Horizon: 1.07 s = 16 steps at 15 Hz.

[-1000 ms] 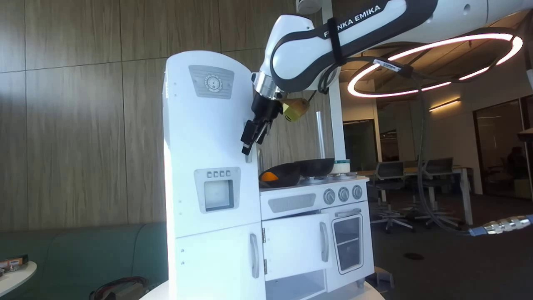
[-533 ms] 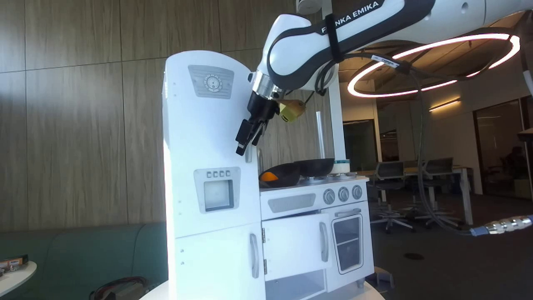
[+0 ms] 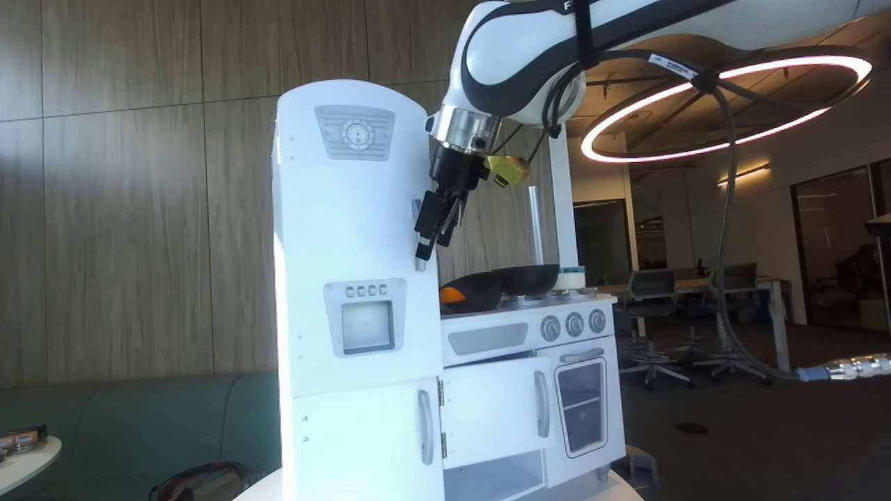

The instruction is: Open the upper cabinet door then open the middle cabinet door and remove the black bowl from the cabinet, place the bowl in the sink.

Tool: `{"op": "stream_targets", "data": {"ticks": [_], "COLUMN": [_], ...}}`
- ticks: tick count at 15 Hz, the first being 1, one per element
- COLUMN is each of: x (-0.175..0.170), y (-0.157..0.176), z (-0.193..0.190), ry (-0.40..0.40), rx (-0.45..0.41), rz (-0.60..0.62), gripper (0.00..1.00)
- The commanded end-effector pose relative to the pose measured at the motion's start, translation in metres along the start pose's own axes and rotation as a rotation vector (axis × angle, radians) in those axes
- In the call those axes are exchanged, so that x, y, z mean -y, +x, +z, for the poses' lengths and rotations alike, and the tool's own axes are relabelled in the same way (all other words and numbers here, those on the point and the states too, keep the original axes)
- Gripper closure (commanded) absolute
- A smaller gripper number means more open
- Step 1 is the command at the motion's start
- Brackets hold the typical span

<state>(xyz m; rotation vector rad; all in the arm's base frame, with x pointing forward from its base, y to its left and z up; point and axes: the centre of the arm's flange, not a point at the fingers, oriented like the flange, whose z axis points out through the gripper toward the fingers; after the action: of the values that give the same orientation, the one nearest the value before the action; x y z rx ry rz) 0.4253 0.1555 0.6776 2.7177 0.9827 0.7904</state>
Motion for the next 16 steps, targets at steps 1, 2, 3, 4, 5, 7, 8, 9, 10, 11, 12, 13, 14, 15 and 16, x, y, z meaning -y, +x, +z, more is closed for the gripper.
{"op": "stream_targets", "data": {"ticks": [1,2,3,4,5,7,8,9,10,11,12,13,14,15,16], "x": [-0.005,-0.01,-0.016,-0.027,-0.039,-0.068,-0.082,-0.094,-0.106,-0.117,-0.123,-0.129,-0.131,-0.132,-0.128], "y": [-0.025,-0.034,-0.041,-0.047,-0.05,-0.051,-0.048,-0.046,-0.043,-0.039,-0.034,-0.029,-0.022,-0.016,-0.013], "z": [-0.026,-0.03,-0.033,-0.034,-0.034,-0.029,-0.025,-0.021,-0.016,-0.011,-0.007,-0.002,0.004,0.007,0.011], "ry": [0.025,0.003,-0.007,-0.055,-0.102,-0.174,-0.199,-0.234,-0.268,-0.296,-0.319,-0.349,-0.371,-0.394,-0.409], "rx": [0.159,0.198,0.224,0.235,0.234,0.201,0.181,0.152,0.122,0.091,0.052,0.01,-0.038,-0.083,-0.127], "rz": [0.063,0.092,0.124,0.163,0.203,0.293,0.337,0.368,0.398,0.433,0.463,0.482,0.495,0.509,0.511], "gripper": [0.0,0.0,0.0,0.0,0.0,0.0,0.0,0.0,0.0,0.0,0.0,0.0,0.0,0.0,0.0]}}
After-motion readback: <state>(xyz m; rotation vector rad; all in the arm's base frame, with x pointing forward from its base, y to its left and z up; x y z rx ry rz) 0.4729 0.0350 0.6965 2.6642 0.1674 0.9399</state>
